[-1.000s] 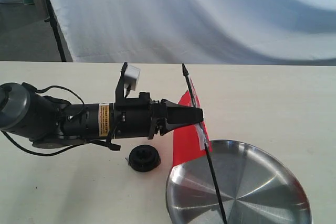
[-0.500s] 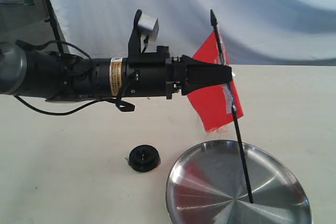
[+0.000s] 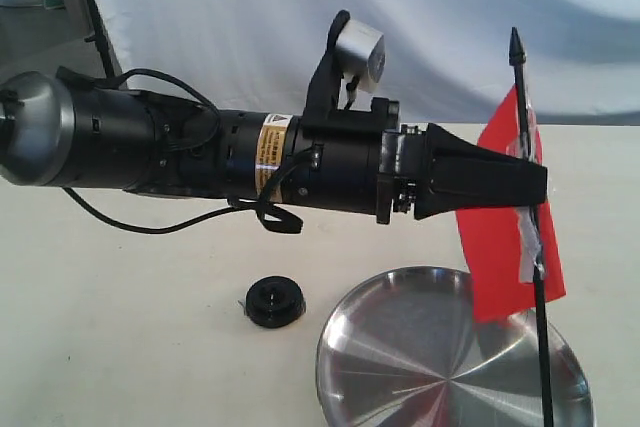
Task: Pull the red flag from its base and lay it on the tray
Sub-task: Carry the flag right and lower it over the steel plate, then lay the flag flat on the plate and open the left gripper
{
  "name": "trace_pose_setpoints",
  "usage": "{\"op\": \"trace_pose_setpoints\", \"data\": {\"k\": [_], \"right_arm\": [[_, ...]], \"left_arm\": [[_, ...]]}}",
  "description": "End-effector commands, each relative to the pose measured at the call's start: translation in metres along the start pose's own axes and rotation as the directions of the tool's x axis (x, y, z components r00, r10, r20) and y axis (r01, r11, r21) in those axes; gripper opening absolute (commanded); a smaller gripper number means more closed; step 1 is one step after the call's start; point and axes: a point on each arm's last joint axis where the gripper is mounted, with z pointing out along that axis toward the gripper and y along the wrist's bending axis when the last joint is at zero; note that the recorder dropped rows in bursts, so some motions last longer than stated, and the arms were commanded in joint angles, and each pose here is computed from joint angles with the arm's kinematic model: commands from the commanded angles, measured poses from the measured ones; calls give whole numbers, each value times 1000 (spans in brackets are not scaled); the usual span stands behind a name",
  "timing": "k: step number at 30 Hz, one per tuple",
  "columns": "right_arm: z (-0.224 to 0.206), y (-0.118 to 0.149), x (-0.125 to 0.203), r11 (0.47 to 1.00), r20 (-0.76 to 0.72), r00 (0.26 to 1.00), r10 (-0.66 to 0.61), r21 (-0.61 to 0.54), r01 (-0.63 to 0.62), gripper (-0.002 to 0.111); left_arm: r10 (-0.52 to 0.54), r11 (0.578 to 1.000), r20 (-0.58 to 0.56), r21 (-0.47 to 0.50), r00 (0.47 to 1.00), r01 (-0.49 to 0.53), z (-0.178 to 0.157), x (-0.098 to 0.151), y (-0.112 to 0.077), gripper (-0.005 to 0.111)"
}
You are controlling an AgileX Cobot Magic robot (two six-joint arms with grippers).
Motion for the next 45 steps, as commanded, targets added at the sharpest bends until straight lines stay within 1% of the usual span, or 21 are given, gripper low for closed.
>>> {"op": "trace_pose_setpoints", "data": {"k": [1, 4, 6, 10, 15, 18, 21, 22, 24, 27, 29, 31, 34, 36, 39, 41, 42, 43, 44, 45], "right_arm": [[0, 0, 0, 1000, -1, 1000, -5, 3, 5, 0], [0, 0, 0, 1000, -1, 1000, -5, 3, 5, 0], [0, 0, 0, 1000, -1, 1000, -5, 3, 5, 0], [0, 0, 0, 1000, -1, 1000, -5, 3, 5, 0], [0, 0, 0, 1000, -1, 1000, -5, 3, 5, 0], [0, 0, 0, 1000, -1, 1000, -5, 3, 5, 0], [0, 0, 0, 1000, -1, 1000, -5, 3, 5, 0], [0, 0, 0, 1000, -1, 1000, -5, 3, 5, 0], [0, 0, 0, 1000, -1, 1000, -5, 3, 5, 0], [0, 0, 0, 1000, -1, 1000, -5, 3, 5, 0], [0, 0, 0, 1000, -1, 1000, -5, 3, 5, 0], [0, 0, 0, 1000, -1, 1000, -5, 3, 5, 0], [0, 0, 0, 1000, -1, 1000, -5, 3, 5, 0], [0, 0, 0, 1000, -1, 1000, -5, 3, 5, 0], [0, 0, 0, 1000, -1, 1000, -5, 3, 5, 0], [0, 0, 0, 1000, -1, 1000, -5, 3, 5, 0], [0, 0, 0, 1000, -1, 1000, -5, 3, 5, 0], [0, 0, 0, 1000, -1, 1000, -5, 3, 5, 0], [0, 0, 0, 1000, -1, 1000, -5, 3, 5, 0], [0, 0, 0, 1000, -1, 1000, -5, 3, 5, 0]], "left_arm": [[-82, 997, -45, 4, 996, 83, 2, 5, -1, 0], [-123, 992, -61, -8, 990, 123, 3, 11, 7, 0], [-134, 991, -79, -17, 988, 133, 3, 16, 13, 0], [-172, 982, -110, -93, 979, 162, 4, 30, 36, 0], [-246, 965, -126, -127, 961, 230, 5, 50, 62, 0], [-311, 944, -137, -160, 940, 289, 5, 70, 85, 0], [-338, 932, -130, -186, 932, 312, 5, 82, 99, 0], [-350, 919, -127, -238, 928, 314, 4, 88, 109, 0], [-363, 897, -120, -312, 924, 313, 1, 95, 120, 0], [-359, 889, -110, -343, 927, 303, 0, 97, 126, 0], [-365, 871, -88, -383, 927, 307, -1, 98, 130, 0], [-381, 861, -65, -387, 922, 329, -1, 99, 133, 0], [-392, 854, -60, -396, 918, 338, -2, 102, 136, 0], [-402, 843, -32, -404, 915, 356, -3, 102, 140, 0], [-415, 805, 58, -441, 908, 396, -5, 97, 146, 0], [-412, 798, 75, -451, 908, 400, -5, 95, 148, 0], [-404, 804, 70, -448, 912, 391, -4, 93, 148, 1], [-402, 805, 70, -447, 913, 389, -4, 92, 148, 3], [-398, 808, 76, -444, 914, 388, -3, 90, 148, 13], [-399, 806, 84, -443, 913, 394, -3, 89, 148, 20]]}}
